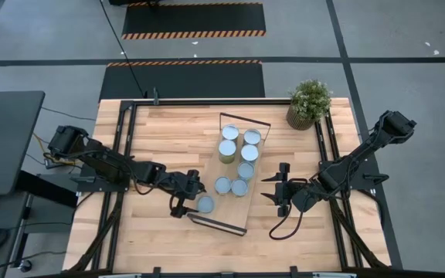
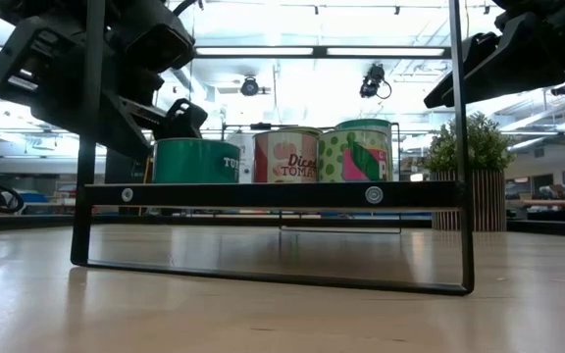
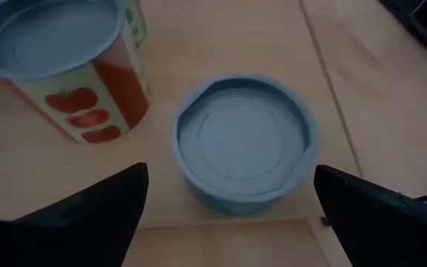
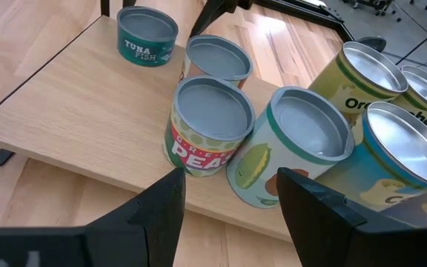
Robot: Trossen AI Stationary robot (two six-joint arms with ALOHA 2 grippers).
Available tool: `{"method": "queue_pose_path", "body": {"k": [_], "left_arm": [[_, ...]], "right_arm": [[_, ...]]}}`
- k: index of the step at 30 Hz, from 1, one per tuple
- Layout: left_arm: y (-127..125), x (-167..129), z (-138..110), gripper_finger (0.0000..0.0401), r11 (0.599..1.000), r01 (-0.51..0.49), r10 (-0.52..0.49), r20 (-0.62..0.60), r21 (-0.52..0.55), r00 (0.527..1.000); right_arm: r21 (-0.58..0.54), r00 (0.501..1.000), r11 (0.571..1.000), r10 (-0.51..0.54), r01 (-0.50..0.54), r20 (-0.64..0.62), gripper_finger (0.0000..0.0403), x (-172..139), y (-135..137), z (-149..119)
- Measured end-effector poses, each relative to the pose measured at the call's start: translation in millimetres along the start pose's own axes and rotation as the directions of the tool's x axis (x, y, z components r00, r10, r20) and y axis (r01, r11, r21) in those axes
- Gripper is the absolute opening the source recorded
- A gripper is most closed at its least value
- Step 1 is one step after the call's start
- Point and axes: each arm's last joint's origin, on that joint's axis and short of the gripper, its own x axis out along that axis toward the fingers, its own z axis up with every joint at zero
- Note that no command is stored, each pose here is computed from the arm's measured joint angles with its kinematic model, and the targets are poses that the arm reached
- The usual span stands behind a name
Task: Pick and place cans onto a shelf
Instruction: Put the canned tuna on the shelf
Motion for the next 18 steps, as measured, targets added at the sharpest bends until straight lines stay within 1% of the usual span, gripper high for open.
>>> {"method": "queue_pose_path", "body": {"k": [3,6,11,18], "left_arm": [[1,0,-3,0.0391,1.000,-0.022,0.022,-0.027,-0.009,0.999],[2,0,-4,0.0391,0.997,-0.057,0.055,-0.043,-0.049,0.998],[3,-2,-3,0.0392,0.994,-0.113,0.113,-0.035,-0.007,0.993],[3,-18,9,0.0392,0.993,-0.118,0.118,0.042,-0.005,0.992]], "right_arm": [[0.000,1.000,1.000,0.000,0.000,0.000,0.0220,0,0,0],[0.000,1.000,1.000,0.000,0.000,0.000,0.0220,0,0,0],[0.000,1.000,1.000,0.000,0.000,0.000,0.0220,0,0,0],[0.001,1.000,1.000,0.000,0.000,0.001,0.0220,0,0,0]]}}
